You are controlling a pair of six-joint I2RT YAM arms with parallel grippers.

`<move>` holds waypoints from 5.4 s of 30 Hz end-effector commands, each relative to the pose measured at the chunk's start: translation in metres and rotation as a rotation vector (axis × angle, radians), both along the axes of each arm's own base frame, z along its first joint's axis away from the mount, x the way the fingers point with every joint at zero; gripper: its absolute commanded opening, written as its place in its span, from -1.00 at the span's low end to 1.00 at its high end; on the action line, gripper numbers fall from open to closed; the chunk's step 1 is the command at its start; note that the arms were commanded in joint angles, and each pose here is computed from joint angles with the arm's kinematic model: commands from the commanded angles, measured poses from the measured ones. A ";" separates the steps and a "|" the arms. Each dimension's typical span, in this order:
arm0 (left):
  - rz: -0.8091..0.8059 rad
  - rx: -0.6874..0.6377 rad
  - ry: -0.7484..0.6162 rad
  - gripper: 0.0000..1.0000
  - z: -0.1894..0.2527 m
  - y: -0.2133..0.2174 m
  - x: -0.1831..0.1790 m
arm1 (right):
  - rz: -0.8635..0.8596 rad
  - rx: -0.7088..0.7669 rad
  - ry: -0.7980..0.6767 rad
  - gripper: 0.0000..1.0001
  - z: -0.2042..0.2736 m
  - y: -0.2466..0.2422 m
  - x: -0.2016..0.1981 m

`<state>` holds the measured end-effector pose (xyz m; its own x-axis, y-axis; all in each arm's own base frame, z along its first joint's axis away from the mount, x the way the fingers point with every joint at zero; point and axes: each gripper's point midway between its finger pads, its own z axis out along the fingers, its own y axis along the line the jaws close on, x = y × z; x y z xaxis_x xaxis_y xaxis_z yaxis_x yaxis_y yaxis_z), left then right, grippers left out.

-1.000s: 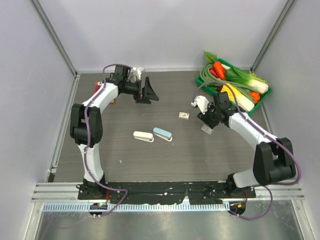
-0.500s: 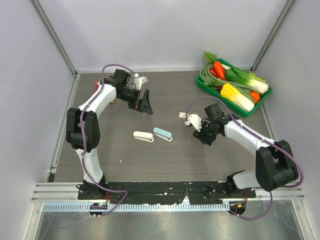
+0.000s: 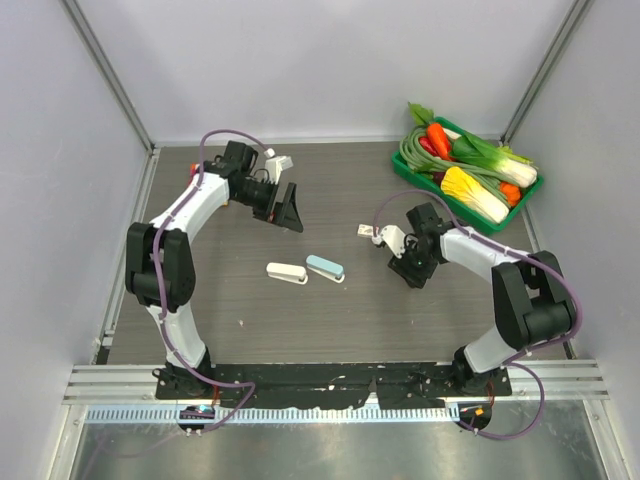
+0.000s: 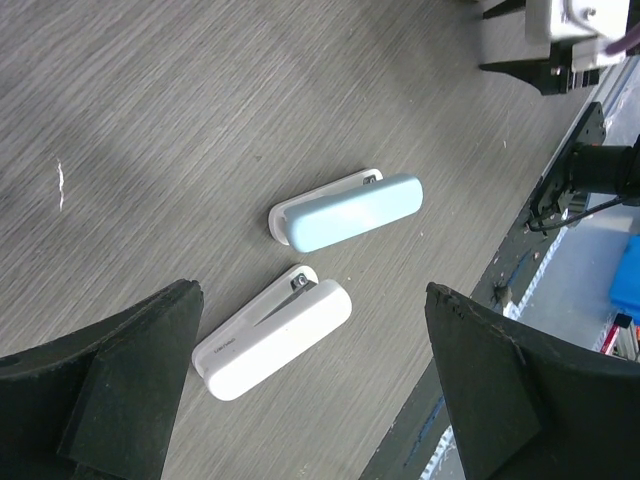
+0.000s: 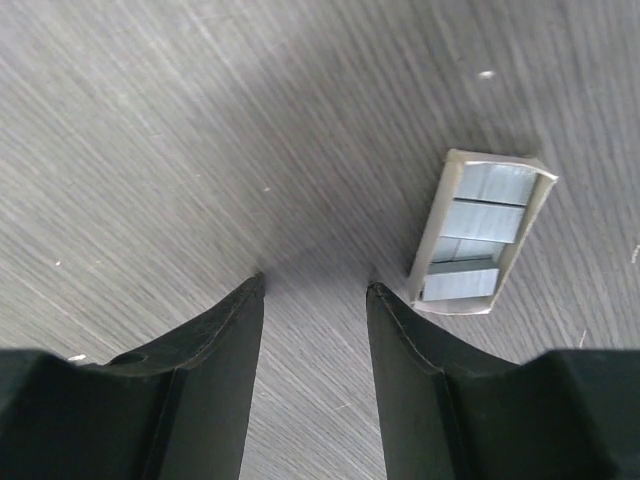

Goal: Load the staples into the stapler

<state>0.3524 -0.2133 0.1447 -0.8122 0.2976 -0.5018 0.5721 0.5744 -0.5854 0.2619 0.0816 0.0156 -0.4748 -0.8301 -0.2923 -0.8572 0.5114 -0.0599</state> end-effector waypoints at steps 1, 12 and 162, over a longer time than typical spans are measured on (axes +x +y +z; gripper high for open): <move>-0.002 -0.023 -0.061 0.95 0.016 -0.002 0.001 | -0.072 -0.043 -0.041 0.02 -0.005 -0.012 0.021; -0.009 -0.044 -0.050 0.95 0.016 -0.004 -0.002 | -0.172 -0.147 -0.189 0.06 0.003 -0.036 0.064; -0.722 -0.194 -0.551 -1.00 0.113 -0.173 -0.131 | 0.485 0.980 -0.278 -0.62 0.181 0.143 -0.036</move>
<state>0.2245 -0.3769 0.2314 -0.1124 0.5649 -0.8175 0.9791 -0.0772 -0.1880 0.2253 0.2190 0.1789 -0.0431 -0.2946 -0.9546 -0.9944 0.1048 0.0126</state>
